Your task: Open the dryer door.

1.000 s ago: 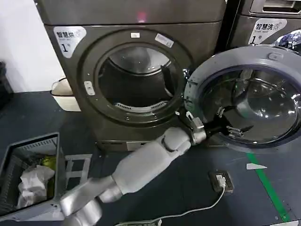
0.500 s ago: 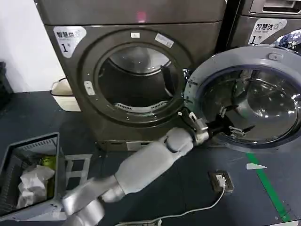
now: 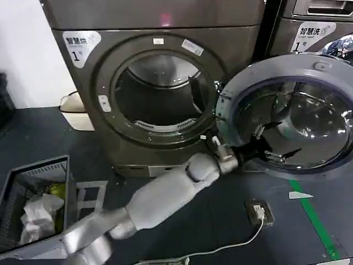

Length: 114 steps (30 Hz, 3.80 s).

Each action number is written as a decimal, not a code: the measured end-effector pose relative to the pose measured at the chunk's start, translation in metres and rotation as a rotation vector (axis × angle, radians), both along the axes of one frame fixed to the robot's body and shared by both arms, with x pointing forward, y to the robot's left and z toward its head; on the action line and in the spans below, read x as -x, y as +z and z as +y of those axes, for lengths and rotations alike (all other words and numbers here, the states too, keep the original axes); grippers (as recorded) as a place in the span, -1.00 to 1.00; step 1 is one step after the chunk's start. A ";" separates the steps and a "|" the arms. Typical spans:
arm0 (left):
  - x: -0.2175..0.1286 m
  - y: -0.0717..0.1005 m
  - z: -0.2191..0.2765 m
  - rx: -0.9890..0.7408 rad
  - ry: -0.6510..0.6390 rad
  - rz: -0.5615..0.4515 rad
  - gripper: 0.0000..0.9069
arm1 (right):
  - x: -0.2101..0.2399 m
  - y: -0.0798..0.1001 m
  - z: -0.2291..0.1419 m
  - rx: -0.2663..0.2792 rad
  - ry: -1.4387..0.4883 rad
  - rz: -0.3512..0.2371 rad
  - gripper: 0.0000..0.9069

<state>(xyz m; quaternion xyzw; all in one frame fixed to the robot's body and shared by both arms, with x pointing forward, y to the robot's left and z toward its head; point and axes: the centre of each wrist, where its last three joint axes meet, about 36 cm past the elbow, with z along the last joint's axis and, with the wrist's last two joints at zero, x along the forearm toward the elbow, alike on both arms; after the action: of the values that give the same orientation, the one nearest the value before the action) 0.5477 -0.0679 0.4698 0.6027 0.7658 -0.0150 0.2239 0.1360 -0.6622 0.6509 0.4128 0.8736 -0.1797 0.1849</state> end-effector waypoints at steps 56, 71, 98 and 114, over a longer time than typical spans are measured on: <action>0.116 0.083 0.559 -1.459 0.287 -0.281 1.00 | 0.017 0.052 0.019 0.183 -0.169 0.070 1.00; 0.118 0.088 0.626 -1.662 0.344 -0.218 1.00 | 0.017 0.050 0.014 0.171 -0.171 0.069 1.00; 0.115 0.086 0.673 -1.740 0.348 -0.166 1.00 | 0.022 0.051 0.016 0.180 -0.177 0.074 1.00; 0.113 0.084 0.675 -1.747 0.303 -0.171 1.00 | 0.022 0.049 0.018 0.181 -0.169 0.077 1.00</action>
<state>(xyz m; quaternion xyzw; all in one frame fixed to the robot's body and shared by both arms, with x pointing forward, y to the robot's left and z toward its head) 0.4342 0.6074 0.5542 0.4495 0.5562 0.6491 -0.2594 0.1140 -0.6438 0.7002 0.4594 0.8223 -0.2886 0.1718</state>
